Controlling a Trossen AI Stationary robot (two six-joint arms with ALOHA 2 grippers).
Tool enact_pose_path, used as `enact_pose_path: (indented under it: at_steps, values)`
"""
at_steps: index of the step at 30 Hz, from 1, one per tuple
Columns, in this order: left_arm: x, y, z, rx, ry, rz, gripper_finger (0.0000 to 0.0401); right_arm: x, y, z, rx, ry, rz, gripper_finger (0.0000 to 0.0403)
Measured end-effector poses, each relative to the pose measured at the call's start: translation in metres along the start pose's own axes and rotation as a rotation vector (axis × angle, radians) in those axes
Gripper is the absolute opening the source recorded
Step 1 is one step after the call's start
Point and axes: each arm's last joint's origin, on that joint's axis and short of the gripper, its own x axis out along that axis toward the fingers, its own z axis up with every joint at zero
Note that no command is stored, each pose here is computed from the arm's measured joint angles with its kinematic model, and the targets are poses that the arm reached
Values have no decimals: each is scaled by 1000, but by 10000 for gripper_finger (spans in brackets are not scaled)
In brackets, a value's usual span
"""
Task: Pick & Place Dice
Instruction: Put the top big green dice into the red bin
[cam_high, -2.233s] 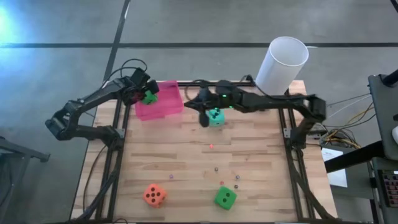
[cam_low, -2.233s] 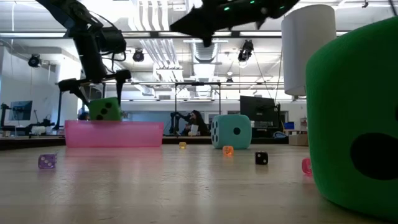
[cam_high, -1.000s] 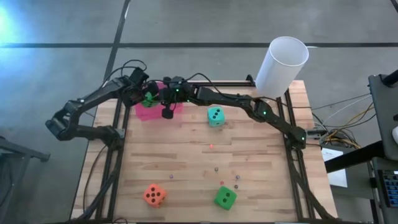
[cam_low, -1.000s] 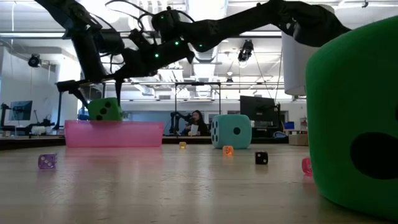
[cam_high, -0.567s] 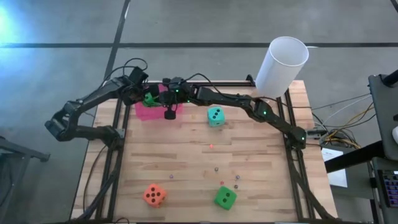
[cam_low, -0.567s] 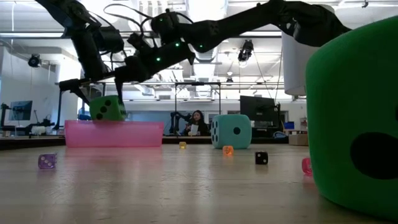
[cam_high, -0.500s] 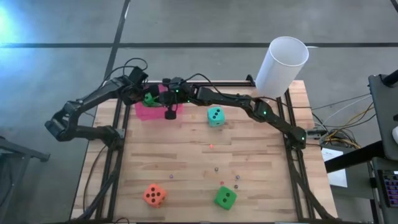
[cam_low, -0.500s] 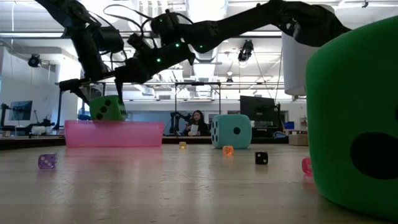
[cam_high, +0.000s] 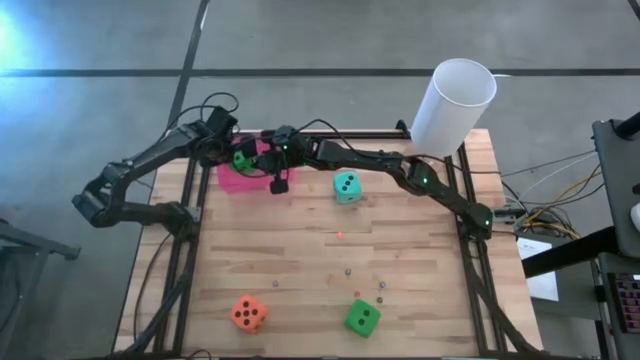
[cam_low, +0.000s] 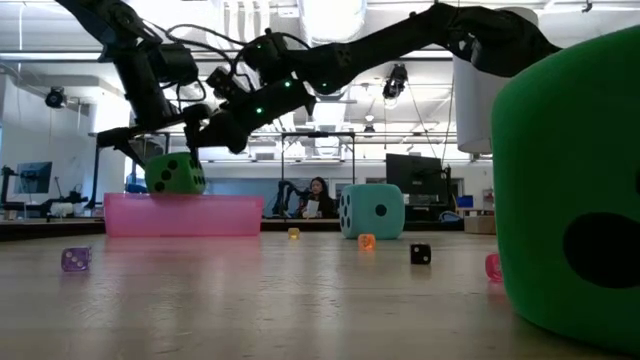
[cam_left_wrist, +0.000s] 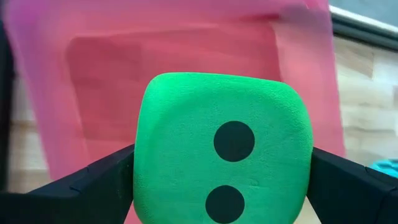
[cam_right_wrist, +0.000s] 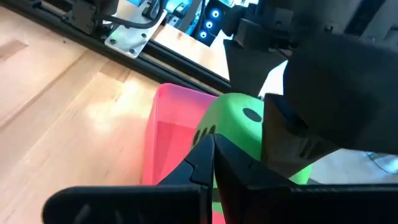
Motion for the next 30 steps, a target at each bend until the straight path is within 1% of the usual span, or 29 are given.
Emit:
enact_pose_path:
  at_steps: [12,15,19,22,30]
  values:
    - [0,-5,1,-9,29,-90,399,2,-1,-18,15,33,-3,8]
    - [0,-6,2,-10,29,-104,397,3,-1,-18,16,29,-16,8]
    - [-1,-6,2,-14,26,-109,396,3,-2,-18,26,55,-62,8]
    - [-4,-5,2,-16,16,-119,399,2,-4,-19,46,78,-96,8]
    - [-24,2,2,-30,-40,-174,398,2,-7,-20,73,89,-125,8]
